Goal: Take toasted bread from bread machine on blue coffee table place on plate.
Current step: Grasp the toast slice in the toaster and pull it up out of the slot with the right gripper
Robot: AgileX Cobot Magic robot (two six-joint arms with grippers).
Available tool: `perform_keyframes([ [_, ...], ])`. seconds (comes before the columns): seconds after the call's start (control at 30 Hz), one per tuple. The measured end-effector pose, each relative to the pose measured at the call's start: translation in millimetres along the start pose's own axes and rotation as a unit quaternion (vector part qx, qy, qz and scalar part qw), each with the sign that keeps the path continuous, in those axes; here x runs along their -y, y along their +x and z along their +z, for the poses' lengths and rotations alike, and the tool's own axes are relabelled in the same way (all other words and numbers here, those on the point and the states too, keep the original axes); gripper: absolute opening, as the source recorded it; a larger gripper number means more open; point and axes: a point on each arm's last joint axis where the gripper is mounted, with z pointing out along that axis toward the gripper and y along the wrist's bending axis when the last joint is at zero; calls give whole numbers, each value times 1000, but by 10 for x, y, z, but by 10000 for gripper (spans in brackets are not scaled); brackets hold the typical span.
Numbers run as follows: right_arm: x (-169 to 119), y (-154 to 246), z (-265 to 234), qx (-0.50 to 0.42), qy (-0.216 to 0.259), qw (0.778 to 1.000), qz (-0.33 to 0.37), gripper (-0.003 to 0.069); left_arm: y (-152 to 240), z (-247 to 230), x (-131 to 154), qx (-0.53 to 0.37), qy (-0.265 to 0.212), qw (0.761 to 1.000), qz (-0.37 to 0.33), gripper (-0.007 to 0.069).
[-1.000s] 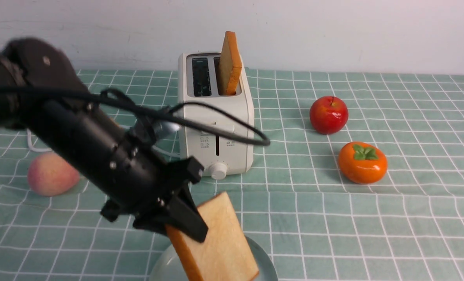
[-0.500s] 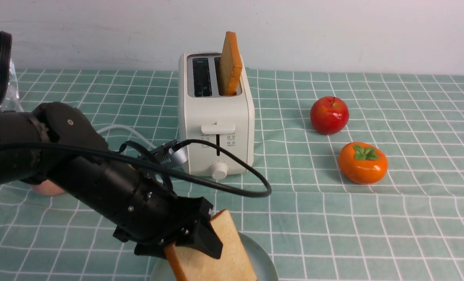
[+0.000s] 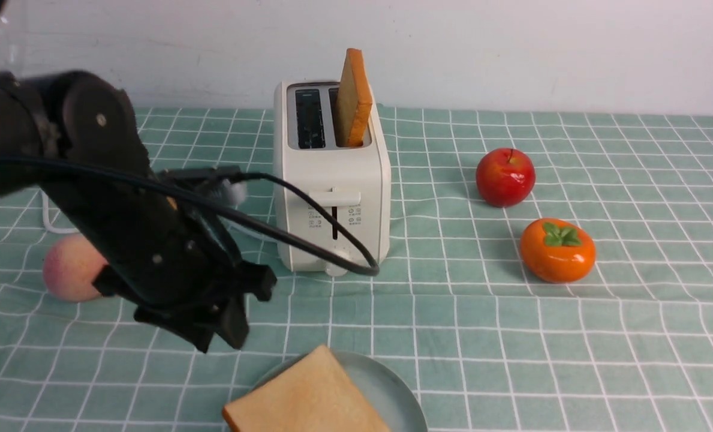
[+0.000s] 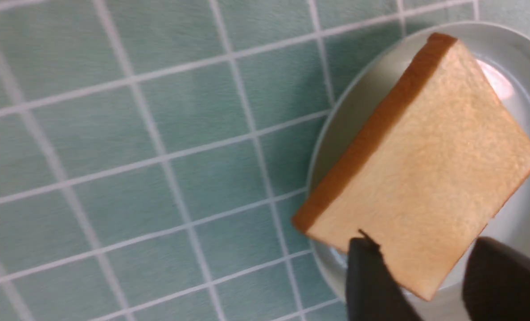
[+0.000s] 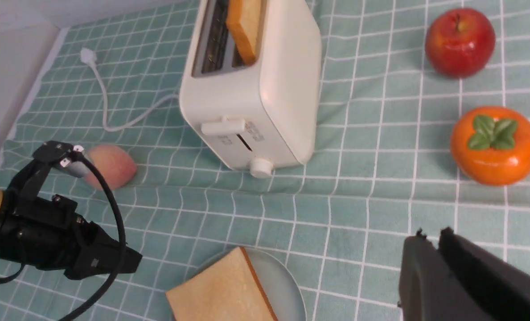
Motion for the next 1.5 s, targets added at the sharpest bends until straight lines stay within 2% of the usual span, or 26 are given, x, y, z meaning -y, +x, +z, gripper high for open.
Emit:
perform_keyframes([
  [0.07,-48,-201,32,-4,-16,1000,-4,52,37,-265,-9,40,-21,999,-4,46],
  [0.13,-59,-344,100,-11,-28,1000,-8,52,117,-466,-6,76,-23,997,-9,-15],
  [0.33,-1,-637,772,-79,-47,996,-23,52,816,-1068,-57,216,9,976,-9,-14],
  [0.37,-10,-649,792,-80,-47,995,-26,52,820,-1047,-62,214,8,977,-10,-14],
  [0.4,-48,-670,1022,-100,-45,993,-46,52,1053,-1139,-99,252,19,968,-9,-14],
  [0.5,-159,-715,1402,-114,-42,990,-77,55,1365,-1188,-166,304,38,952,-18,-14],
  [0.6,-251,-797,1729,-111,-44,990,-80,68,1626,-1168,-235,347,55,936,-26,-14],
  [0.7,-359,-934,2205,-83,-52,991,-90,118,2007,-1127,-339,418,90,903,-42,-14],
  [0.73,-361,-941,2231,-81,-52,991,-90,125,2026,-1099,-349,419,91,902,-45,-14],
  [0.77,-367,-980,2405,-69,-53,992,-94,156,2156,-1067,-388,442,104,889,-49,-14],
  [0.83,-358,-1008,2679,-58,-55,992,-94,216,2287,-976,-440,457,112,881,-51,-14],
  [0.87,-360,-1007,2701,-58,-56,992,-93,228,2296,-952,-447,455,112,882,-52,-14],
  [0.97,-309,-979,3069,-43,-56,994,-81,344,2368,-804,-495,451,111,884,-55,-14],
  [1.03,-288,-948,3186,-39,-56,995,-75,376,2368,-758,-505,446,109,887,-56,-14],
  [1.1,-222,-850,3417,-44,-55,996,-58,452,2365,-661,-524,432,103,894,-59,-14],
  [1.2,-162,-751,3600,-53,-57,996,-45,507,2360,-611,-535,426,100,897,-60,-14],
  [1.37,-117,-608,3861,-58,-88,994,11,524,2347,-598,-555,435,87,895,-53,-14],
  [1.5,-107,-558,3938,-61,-98,993,17,430,2341,-587,-568,438,79,894,-49,-14],
])
